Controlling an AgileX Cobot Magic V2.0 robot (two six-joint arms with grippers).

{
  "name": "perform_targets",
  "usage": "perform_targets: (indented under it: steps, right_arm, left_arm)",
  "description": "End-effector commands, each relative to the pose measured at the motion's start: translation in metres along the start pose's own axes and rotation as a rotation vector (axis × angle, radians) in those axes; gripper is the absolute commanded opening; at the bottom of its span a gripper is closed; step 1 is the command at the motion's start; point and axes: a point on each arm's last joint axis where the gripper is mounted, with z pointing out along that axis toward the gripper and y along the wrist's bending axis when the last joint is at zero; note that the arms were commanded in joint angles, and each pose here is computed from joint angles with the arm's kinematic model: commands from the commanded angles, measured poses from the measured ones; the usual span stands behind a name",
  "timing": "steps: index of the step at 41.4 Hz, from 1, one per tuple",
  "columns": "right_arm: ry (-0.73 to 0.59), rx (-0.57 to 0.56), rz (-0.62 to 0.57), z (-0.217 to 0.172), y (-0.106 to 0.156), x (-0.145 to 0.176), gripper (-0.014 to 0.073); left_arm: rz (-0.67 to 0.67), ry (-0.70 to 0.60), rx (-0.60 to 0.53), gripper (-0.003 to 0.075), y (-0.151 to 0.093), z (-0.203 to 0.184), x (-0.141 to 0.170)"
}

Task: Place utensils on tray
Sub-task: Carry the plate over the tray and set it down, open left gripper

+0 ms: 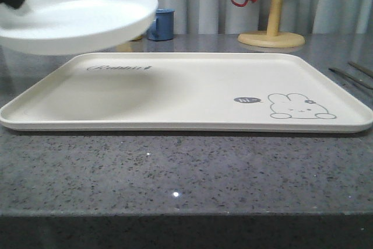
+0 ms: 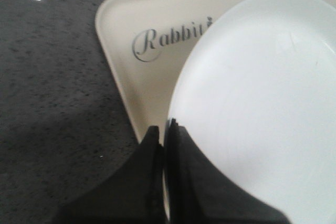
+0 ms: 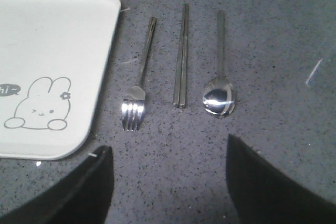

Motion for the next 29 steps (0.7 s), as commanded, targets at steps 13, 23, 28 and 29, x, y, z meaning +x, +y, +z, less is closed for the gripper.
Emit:
perform_targets:
  steps: [13, 23, 28, 29]
  right_arm:
    - [-0.085, 0.000, 0.000, -0.004, 0.000, -0.015, 0.0488]
    - [-0.085, 0.000, 0.000, -0.004, 0.000, -0.015, 0.0488]
    - [-0.085, 0.000, 0.000, -0.004, 0.000, -0.015, 0.0488]
    - [-0.085, 0.000, 0.000, -0.004, 0.000, -0.015, 0.0488]
  left_arm:
    - [0.110, 0.005, 0.008, -0.0018, -0.025, 0.049, -0.016]
    - [0.088, 0.006, -0.018, 0.0007, -0.013, 0.066, -0.016]
    - [0.086, 0.003, -0.022, 0.0217, -0.012, 0.067, -0.016]
    - [0.083, 0.002, -0.020, 0.0281, -0.012, 0.067, -0.017]
